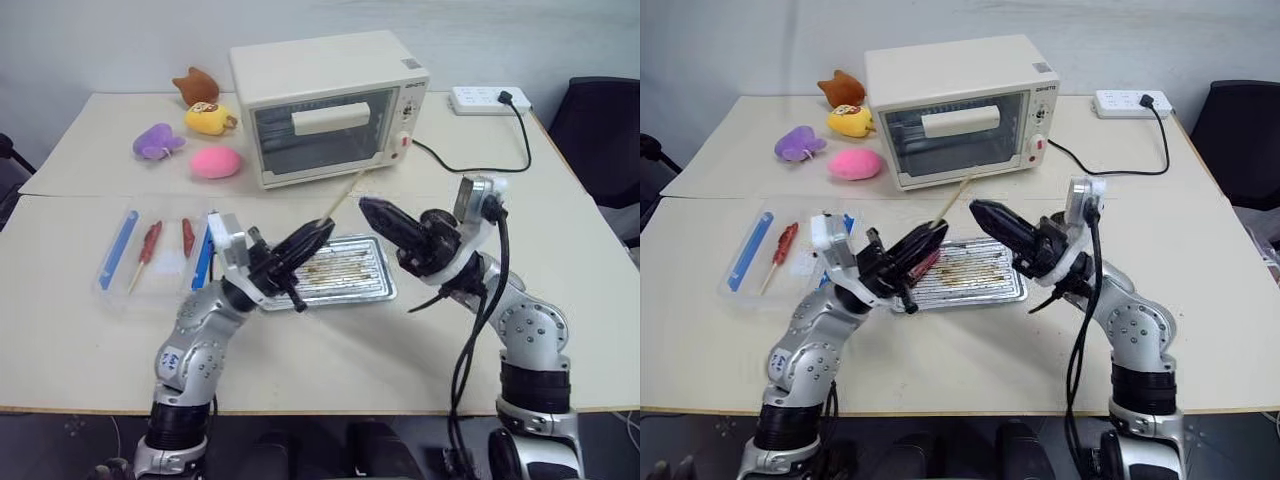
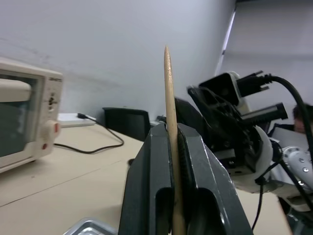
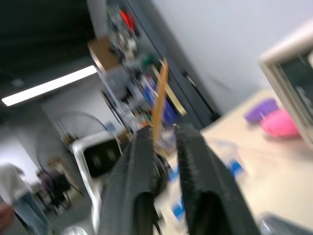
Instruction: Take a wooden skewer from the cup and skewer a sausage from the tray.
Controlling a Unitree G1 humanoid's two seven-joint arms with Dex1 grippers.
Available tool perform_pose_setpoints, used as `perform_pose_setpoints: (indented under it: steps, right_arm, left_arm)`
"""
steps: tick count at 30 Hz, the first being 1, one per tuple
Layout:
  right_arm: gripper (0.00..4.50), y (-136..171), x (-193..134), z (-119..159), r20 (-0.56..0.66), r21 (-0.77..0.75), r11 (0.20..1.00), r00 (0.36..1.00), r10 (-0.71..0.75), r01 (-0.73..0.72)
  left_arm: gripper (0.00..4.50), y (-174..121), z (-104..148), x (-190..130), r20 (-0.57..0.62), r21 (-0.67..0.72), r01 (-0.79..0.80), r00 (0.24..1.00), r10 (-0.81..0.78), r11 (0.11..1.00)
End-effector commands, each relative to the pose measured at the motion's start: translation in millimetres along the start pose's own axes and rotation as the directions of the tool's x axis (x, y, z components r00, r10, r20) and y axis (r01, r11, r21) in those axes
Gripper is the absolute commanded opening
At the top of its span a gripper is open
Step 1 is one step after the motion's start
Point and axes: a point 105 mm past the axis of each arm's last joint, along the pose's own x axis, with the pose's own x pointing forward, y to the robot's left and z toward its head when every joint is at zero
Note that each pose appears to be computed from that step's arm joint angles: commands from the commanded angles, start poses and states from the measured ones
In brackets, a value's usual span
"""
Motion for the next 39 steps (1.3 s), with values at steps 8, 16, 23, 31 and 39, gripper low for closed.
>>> perform_pose_setpoints:
  steps: [8,16,23,31,39]
  right_arm:
    - [3.86,-12.1,-101.4,-20.7,-0.345,-0.422,0.906,0.922,-0.178,0.017]
    - [4.46,-9.4,-90.0,-38.7,-0.479,-0.396,0.915,0.867,-0.137,-0.074]
    - [4.46,-8.4,-11.8,-59.3,-0.623,-0.355,0.891,0.782,0.001,-0.284]
    - [4.46,-35.5,66.1,-81.3,-0.744,-0.434,0.787,0.667,-0.04,-0.438]
    - [4.46,-49.3,105.9,-96.6,-0.799,-0.492,0.64,0.597,-0.063,-0.591]
  left_arm:
    - [0.0,40.5,46.5,-100.8,-0.091,0.176,-0.272,0.952,0.291,0.946]
    - [0.0,40.6,55.3,-134.3,-0.165,0.171,-0.347,0.913,0.374,0.922]
    - [0.0,41.1,51.3,-126.1,-0.171,0.153,-0.336,0.917,0.36,0.929]
    - [0.0,42.3,49.9,-119.5,-0.159,0.153,-0.34,0.918,0.362,0.928]
    - [0.0,40.9,46.1,-116.7,-0.151,0.145,-0.351,0.916,0.371,0.925]
